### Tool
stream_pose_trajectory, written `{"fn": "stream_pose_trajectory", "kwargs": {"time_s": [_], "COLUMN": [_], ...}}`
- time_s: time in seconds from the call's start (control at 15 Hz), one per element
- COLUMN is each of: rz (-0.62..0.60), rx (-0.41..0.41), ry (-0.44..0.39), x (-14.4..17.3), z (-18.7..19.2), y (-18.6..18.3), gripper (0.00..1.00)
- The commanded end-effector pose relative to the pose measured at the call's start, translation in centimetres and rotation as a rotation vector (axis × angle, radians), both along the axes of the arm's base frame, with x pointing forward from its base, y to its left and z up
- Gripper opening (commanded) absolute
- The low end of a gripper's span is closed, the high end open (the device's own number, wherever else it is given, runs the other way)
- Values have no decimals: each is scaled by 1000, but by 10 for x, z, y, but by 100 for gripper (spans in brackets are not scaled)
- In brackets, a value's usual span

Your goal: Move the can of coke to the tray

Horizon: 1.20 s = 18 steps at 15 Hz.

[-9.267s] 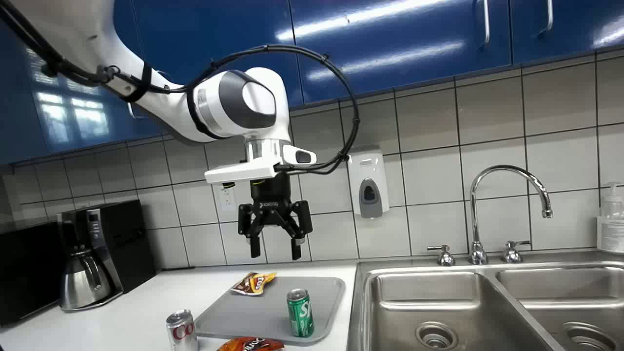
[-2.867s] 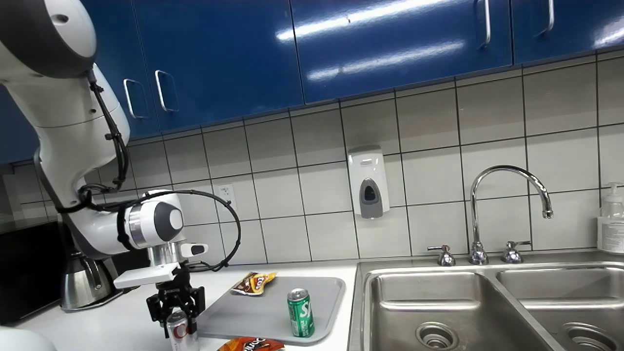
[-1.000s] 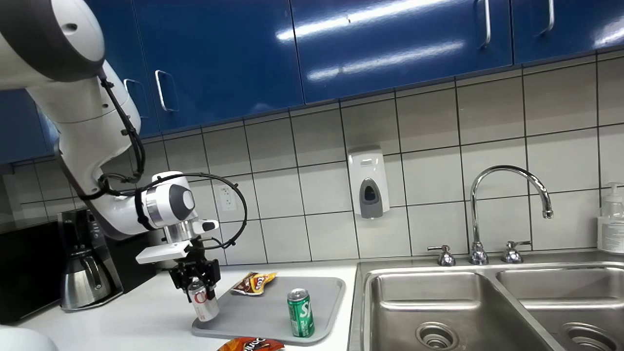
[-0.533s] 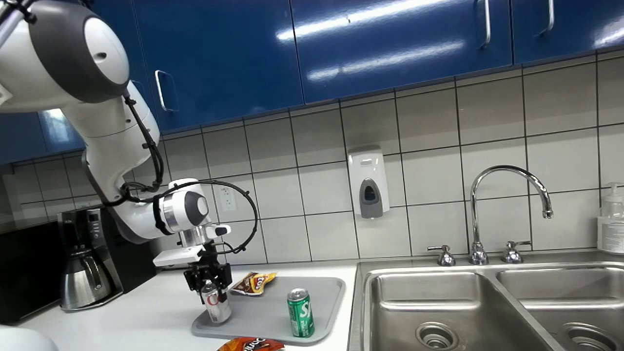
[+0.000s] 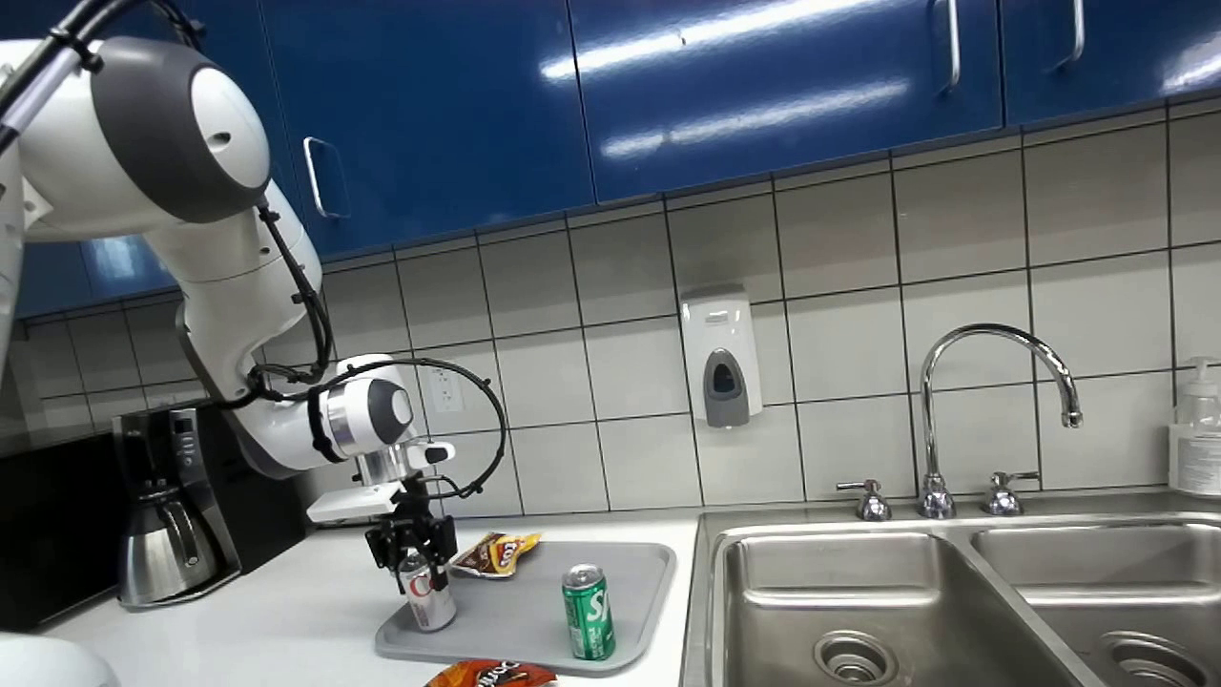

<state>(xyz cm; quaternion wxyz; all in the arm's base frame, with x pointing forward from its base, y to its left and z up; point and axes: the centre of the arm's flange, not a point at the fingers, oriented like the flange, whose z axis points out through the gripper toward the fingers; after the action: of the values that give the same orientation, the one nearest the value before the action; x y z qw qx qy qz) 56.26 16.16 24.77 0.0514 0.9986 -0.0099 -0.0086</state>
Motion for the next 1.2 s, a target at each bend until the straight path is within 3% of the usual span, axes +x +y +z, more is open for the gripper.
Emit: {"fn": "stream_pose_trajectory", "kwargs": {"time_s": [0.0,0.13,0.73,1.13], "rz": [-26,-27,-73,-64], "rx": [-15,-15,-38,-7], "ry": [-1,-4,-95,-153], "x": [7,7,8,0], "z": [12,15,32,60], "y": [9,10,-19,-22], "gripper": [95,100,100,100]}}
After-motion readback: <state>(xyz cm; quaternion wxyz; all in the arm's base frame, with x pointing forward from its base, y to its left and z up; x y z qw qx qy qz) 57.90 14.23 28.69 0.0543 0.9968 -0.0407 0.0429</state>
